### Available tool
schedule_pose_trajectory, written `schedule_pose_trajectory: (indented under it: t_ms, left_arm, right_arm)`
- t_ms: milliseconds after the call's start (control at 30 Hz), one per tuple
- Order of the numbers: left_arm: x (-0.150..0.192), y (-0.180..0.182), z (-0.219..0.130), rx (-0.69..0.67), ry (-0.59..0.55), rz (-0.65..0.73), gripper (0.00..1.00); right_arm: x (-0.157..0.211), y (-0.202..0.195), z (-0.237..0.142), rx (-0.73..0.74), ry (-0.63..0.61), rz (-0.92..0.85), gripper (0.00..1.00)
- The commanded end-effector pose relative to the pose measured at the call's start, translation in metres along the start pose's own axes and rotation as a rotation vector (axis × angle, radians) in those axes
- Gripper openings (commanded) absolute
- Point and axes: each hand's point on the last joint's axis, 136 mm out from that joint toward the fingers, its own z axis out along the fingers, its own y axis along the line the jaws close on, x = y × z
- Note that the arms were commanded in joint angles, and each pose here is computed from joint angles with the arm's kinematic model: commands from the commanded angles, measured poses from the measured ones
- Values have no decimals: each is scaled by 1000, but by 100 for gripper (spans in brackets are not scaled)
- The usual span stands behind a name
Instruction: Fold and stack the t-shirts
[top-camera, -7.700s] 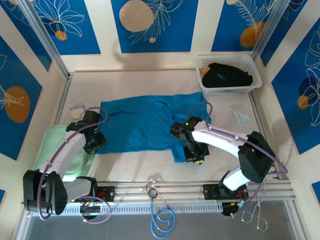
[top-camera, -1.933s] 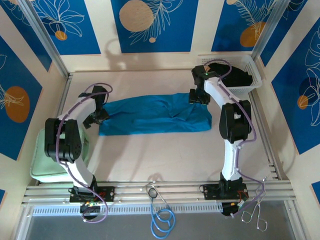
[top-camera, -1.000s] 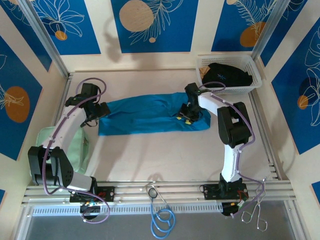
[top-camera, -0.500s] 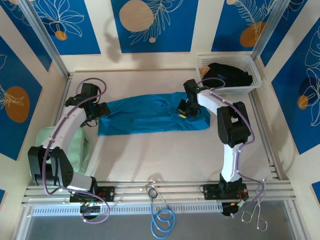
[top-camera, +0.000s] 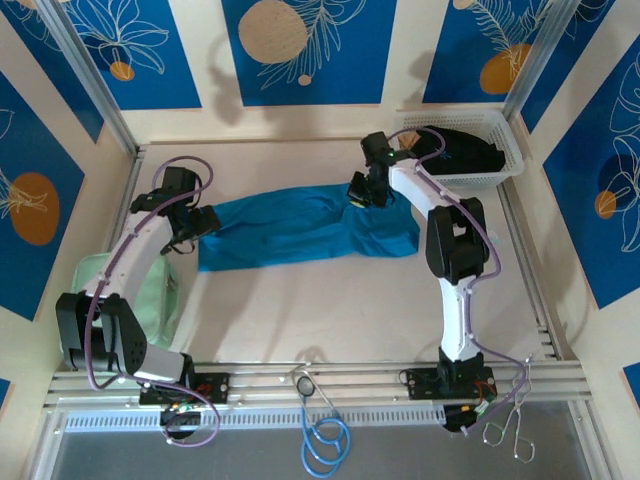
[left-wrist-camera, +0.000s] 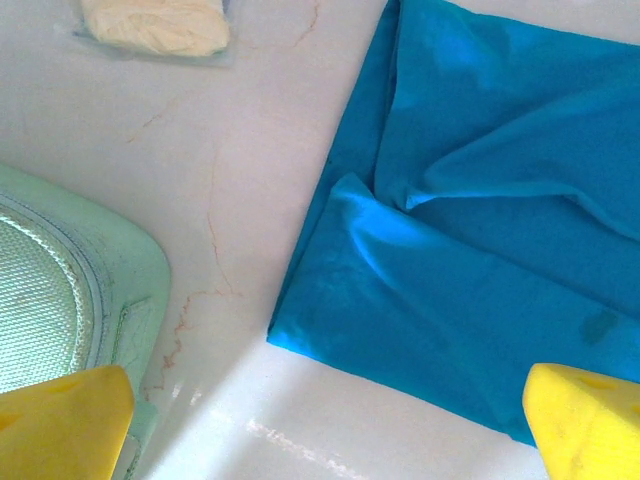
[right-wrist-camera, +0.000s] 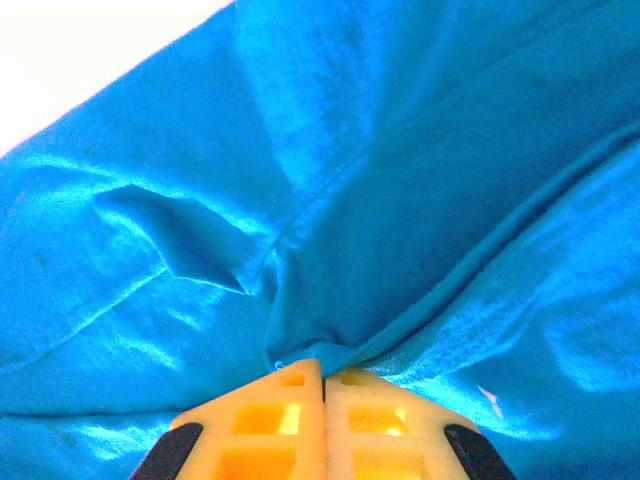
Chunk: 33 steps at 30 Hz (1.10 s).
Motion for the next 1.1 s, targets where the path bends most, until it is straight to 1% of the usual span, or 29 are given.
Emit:
schedule_pose_trajectory:
  t_ms: [0,233,367,400,500,533,567,633,667,700,767,800,833,867,900,933,967,1000,1033,1067]
  left_arm:
    - [7,5,4,-32,21,30,100]
    - [9,5,13,-48,40,36,100]
    - [11,5,17,-56,51,41,100]
    - [11,6,17,-58,52,41,100]
    - [12,4,19,-55,58,44,100]
    - [12,3,19,-52,59,48,100]
    - [12,-1,19,-44,58,59,100]
    - [8,-13,18,-17,54,93,100]
    - [5,-22,17,-2,53,114,100]
    - [0,-32,17,15,50,136,100]
    - [-10,-52,18,41,46,178,99]
    - [-17,-63,22,47,42,195,97]
    - [-23,-70,27,46,44,207,93]
    - [-31,-77,35,39,50,217,86]
    - [-37,-83,43,29,57,226,76]
    - [-43,-90,54,16,71,237,65]
    - [-48,-97,66,4,88,243,58]
    - [-50,-102,76,-3,102,250,54]
    - [-51,-107,89,-8,124,255,48]
    - [-48,-112,103,-14,153,260,47]
  right_arm:
    - [8,-4,13,43,57,-17,0]
    - [15,3,26,50,74,-30,0]
    - [15,4,28,54,91,-40,32]
    - [15,5,25,53,89,-47,38]
    - [14,9,6,48,60,-67,48]
    - [14,11,-3,43,43,-77,50]
    - [14,12,-15,42,20,-84,54]
    - [17,11,-37,38,-21,-97,56]
    - [19,8,-49,41,-41,-98,59]
    - [23,4,-59,44,-56,-97,60]
    - [32,-8,-74,48,-74,-82,60]
    - [38,-16,-80,48,-77,-67,58]
    - [45,-23,-83,46,-74,-53,55]
    - [51,-31,-84,43,-68,-37,51]
    - [56,-39,-86,41,-64,-21,43]
    - [62,-47,-85,41,-54,-4,32]
    - [66,-55,-83,43,-45,14,24]
    - [69,-62,-81,47,-33,29,20]
    - [72,-68,-77,50,-17,43,14]
    - [73,-73,-73,51,-5,55,11]
